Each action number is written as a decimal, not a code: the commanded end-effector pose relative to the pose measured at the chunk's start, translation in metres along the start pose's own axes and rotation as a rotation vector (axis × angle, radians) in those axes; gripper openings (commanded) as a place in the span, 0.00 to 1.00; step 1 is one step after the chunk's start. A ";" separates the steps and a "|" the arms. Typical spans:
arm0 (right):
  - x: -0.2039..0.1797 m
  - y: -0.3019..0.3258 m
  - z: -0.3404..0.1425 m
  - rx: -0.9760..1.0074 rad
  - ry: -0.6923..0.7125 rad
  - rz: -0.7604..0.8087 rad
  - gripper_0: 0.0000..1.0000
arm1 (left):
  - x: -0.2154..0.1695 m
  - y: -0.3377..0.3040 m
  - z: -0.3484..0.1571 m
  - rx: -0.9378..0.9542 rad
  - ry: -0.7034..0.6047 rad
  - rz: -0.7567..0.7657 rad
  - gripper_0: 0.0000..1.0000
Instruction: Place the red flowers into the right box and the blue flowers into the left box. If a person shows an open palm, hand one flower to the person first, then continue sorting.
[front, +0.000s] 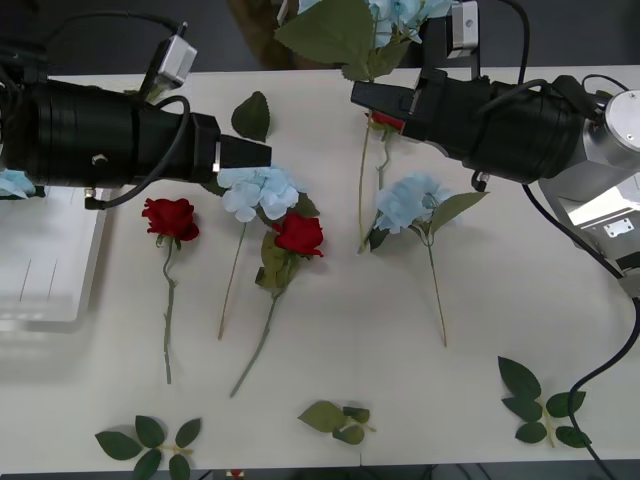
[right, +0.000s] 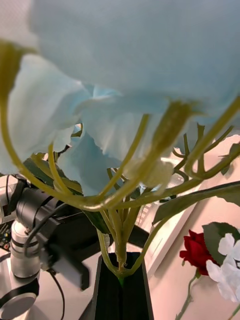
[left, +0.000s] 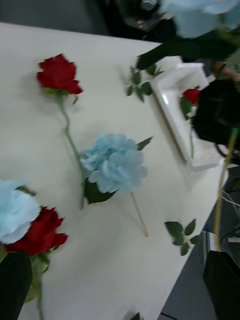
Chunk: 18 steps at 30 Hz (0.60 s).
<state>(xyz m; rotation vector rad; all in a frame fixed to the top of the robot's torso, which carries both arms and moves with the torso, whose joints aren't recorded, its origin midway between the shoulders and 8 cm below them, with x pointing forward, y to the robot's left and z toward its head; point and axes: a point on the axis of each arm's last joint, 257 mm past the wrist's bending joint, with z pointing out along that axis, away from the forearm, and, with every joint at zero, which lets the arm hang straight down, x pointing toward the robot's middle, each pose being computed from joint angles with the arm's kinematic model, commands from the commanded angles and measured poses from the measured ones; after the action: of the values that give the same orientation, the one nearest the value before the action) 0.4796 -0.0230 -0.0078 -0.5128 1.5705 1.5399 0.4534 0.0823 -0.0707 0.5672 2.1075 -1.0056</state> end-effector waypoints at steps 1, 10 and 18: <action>-0.001 0.029 0.018 -0.075 -0.022 -0.017 0.00 | -0.012 -0.038 0.000 0.133 -0.069 0.083 1.00; -0.001 0.031 0.017 -0.082 -0.027 -0.024 0.00 | -0.008 -0.078 0.037 0.248 -0.108 0.058 1.00; -0.002 0.030 0.017 -0.078 -0.031 -0.023 0.00 | -0.001 -0.091 0.079 0.283 -0.077 0.032 1.00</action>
<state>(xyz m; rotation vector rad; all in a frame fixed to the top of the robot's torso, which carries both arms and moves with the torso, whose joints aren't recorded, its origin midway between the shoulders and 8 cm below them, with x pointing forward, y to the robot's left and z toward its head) 0.4763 -0.0156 -0.0020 -0.5048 1.5451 1.5708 0.4272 -0.0167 -0.0709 0.6026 1.9399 -1.3158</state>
